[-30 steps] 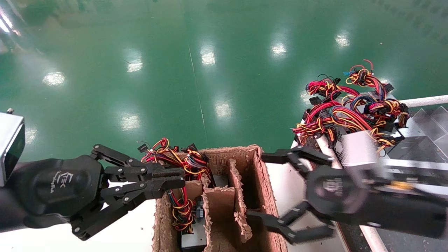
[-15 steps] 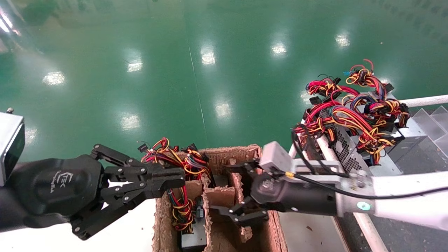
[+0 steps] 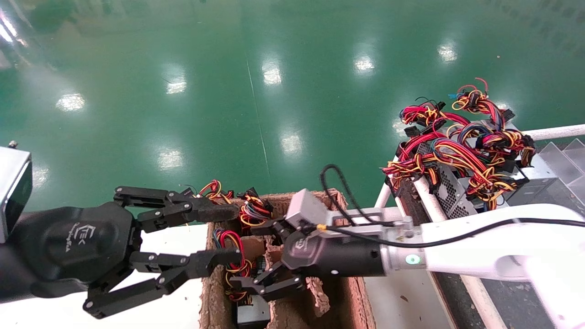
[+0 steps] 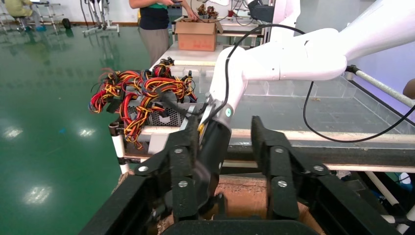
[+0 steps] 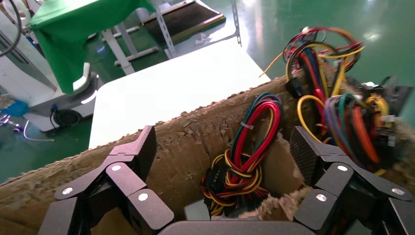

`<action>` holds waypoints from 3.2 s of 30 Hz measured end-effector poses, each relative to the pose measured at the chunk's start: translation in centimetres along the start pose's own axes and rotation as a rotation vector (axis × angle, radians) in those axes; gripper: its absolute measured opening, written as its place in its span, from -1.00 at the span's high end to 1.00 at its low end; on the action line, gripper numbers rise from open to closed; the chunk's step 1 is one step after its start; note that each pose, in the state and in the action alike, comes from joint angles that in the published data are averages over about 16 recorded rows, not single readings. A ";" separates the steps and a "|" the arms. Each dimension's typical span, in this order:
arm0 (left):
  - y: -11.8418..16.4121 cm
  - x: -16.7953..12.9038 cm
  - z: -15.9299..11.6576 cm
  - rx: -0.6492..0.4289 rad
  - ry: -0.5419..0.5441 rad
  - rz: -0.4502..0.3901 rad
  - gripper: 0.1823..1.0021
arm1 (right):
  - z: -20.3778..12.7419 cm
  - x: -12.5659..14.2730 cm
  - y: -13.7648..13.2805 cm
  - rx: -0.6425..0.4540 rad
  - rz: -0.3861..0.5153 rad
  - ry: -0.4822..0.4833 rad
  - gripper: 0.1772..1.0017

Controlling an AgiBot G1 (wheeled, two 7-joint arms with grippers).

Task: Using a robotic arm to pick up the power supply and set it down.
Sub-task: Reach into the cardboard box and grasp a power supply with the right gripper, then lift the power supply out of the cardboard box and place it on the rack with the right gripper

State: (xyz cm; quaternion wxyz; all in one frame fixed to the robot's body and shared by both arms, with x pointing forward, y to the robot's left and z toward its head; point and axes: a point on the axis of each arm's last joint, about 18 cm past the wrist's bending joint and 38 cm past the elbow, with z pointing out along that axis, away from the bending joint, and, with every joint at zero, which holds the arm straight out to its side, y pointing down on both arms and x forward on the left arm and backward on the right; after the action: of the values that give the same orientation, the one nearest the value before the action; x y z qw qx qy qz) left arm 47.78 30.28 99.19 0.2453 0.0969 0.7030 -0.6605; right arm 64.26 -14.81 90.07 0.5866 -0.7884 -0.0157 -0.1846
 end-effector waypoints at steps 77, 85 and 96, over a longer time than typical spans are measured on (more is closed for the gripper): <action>0.0 0.0 0.0 0.000 0.000 0.000 -1.00 | -17.8 2.7 -13.9 0.509 -0.146 0.231 0.93; 0.0 0.0 0.0 0.000 0.000 0.000 -1.00 | -27.0 3.0 -17.5 0.497 -0.247 0.433 0.94; 0.0 0.0 0.0 0.000 0.000 0.000 -1.00 | -40.2 2.2 -18.9 0.365 -0.344 0.799 0.94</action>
State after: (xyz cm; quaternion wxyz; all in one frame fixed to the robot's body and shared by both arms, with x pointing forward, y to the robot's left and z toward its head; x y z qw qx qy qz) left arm 47.78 30.28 99.19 0.2453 0.0969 0.7030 -0.6605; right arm 50.82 -46.75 117.97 0.6366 -0.5253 0.0487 -0.5625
